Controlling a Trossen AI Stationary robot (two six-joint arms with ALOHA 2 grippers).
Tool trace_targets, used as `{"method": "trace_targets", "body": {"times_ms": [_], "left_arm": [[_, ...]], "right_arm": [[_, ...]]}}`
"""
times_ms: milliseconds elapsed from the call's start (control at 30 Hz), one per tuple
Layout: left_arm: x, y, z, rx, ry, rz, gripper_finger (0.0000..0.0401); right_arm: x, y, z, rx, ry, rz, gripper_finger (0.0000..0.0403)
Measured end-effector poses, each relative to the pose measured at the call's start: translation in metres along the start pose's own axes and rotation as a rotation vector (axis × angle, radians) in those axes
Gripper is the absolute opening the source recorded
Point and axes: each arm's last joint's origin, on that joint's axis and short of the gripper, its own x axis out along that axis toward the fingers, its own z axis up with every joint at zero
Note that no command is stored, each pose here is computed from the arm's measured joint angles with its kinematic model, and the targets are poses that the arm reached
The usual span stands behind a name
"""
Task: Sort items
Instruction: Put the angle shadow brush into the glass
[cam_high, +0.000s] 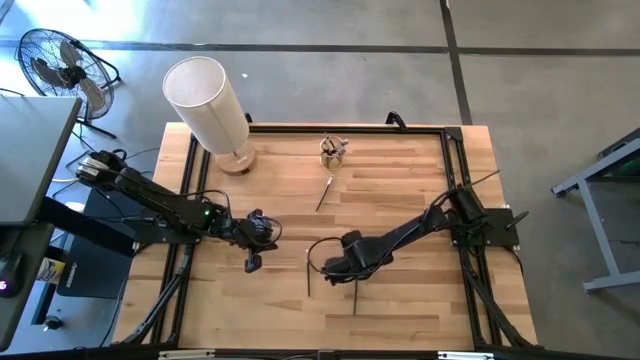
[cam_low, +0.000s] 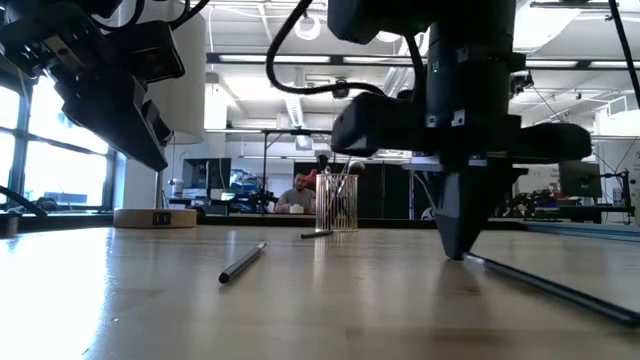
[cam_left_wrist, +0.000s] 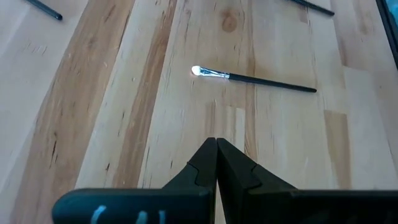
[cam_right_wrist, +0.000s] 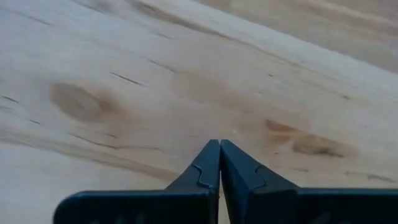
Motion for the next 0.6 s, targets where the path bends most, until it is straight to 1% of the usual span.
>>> {"method": "trace_targets", "body": {"times_ms": [67, 133, 267, 333, 433, 500, 600], "left_arm": [[0.000, 0.000, 0.000, 0.001, -0.003, 0.001, 0.0000], [0.000, 0.000, 0.001, 0.001, -0.011, -0.003, 0.0000], [0.000, -0.001, 0.002, 0.006, -0.027, -0.002, 0.0000], [0.000, -0.001, 0.003, 0.016, -0.035, -0.005, 0.0000], [0.000, -0.001, 0.003, 0.019, -0.036, -0.002, 0.0000], [0.000, 0.002, 0.005, 0.014, -0.038, 0.006, 0.0000], [0.001, 0.010, 0.008, -0.020, -0.048, 0.034, 0.0000]], "right_arm": [[-0.007, -0.001, 0.003, -0.013, -0.038, 0.018, 0.0002], [-0.019, -0.004, 0.006, -0.056, -0.083, 0.034, 0.0001], [-0.039, -0.014, 0.016, -0.151, -0.150, 0.010, 0.0001], [-0.051, -0.020, 0.025, -0.200, -0.188, -0.003, 0.0001], [-0.061, -0.028, 0.045, -0.258, -0.228, -0.008, 0.0000], [-0.061, -0.041, 0.060, -0.279, -0.242, -0.002, 0.0000], [-0.052, -0.072, 0.080, -0.260, -0.242, 0.028, 0.0000]]}}
